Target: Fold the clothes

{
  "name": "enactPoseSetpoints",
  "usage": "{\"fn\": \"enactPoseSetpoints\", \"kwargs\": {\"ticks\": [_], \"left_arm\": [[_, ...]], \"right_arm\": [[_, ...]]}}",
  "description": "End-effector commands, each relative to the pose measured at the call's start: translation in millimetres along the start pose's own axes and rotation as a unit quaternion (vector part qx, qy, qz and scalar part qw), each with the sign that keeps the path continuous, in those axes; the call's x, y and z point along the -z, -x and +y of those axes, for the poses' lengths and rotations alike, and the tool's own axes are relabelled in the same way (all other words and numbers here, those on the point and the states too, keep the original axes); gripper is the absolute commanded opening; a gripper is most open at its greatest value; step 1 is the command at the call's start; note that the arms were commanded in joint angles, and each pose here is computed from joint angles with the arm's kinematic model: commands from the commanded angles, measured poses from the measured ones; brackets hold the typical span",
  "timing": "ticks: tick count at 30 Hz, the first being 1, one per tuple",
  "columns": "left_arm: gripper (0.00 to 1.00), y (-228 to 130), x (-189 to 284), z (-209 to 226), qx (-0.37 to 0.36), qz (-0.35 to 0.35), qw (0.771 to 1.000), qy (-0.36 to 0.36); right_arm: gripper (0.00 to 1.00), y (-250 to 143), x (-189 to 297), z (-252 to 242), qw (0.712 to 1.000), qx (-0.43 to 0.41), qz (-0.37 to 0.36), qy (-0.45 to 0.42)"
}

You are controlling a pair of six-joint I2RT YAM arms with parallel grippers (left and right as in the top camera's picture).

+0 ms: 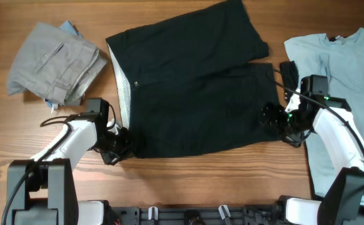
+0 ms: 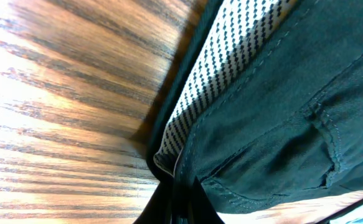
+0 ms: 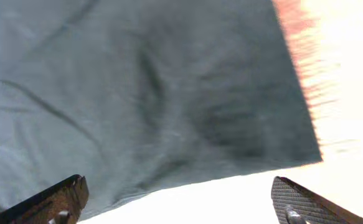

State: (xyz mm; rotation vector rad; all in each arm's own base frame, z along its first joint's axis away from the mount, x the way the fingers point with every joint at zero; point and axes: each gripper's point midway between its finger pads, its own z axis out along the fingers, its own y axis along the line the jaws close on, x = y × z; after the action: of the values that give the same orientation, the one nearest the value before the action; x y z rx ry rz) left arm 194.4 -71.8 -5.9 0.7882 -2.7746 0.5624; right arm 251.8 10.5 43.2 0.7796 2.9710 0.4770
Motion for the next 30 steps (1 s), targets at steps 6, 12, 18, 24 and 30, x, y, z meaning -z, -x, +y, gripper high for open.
{"fn": "enactPoseSetpoints", "kwargs": {"ticks": [6,12,18,24,30], "left_arm": [[0.04,5.4,11.2,17.8,0.014,-0.010,0.997,0.073],[0.04,8.4,18.3,9.6,0.008,-0.021,0.998,0.059],[0.04,7.5,18.4,10.1,0.008,-0.019,0.998,0.060],[0.04,7.2,47.1,3.8,-0.022,-0.030,0.996,0.077],[0.04,5.7,112.7,-6.4,-0.041,-0.090,0.989,0.106]], "right_arm": [[0.69,-15.1,-35.2,-36.2,0.994,-0.094,-0.010,-0.053],[0.55,7.4,-43.6,-38.7,0.991,-0.100,-0.071,-0.047],[0.15,-2.1,-44.5,-36.0,0.993,-0.100,-0.048,-0.039],[0.04,-12.4,-11.9,-29.6,0.996,-0.071,-0.016,-0.056],[0.05,-8.7,53.5,-6.2,0.996,-0.057,-0.064,-0.034]]}}
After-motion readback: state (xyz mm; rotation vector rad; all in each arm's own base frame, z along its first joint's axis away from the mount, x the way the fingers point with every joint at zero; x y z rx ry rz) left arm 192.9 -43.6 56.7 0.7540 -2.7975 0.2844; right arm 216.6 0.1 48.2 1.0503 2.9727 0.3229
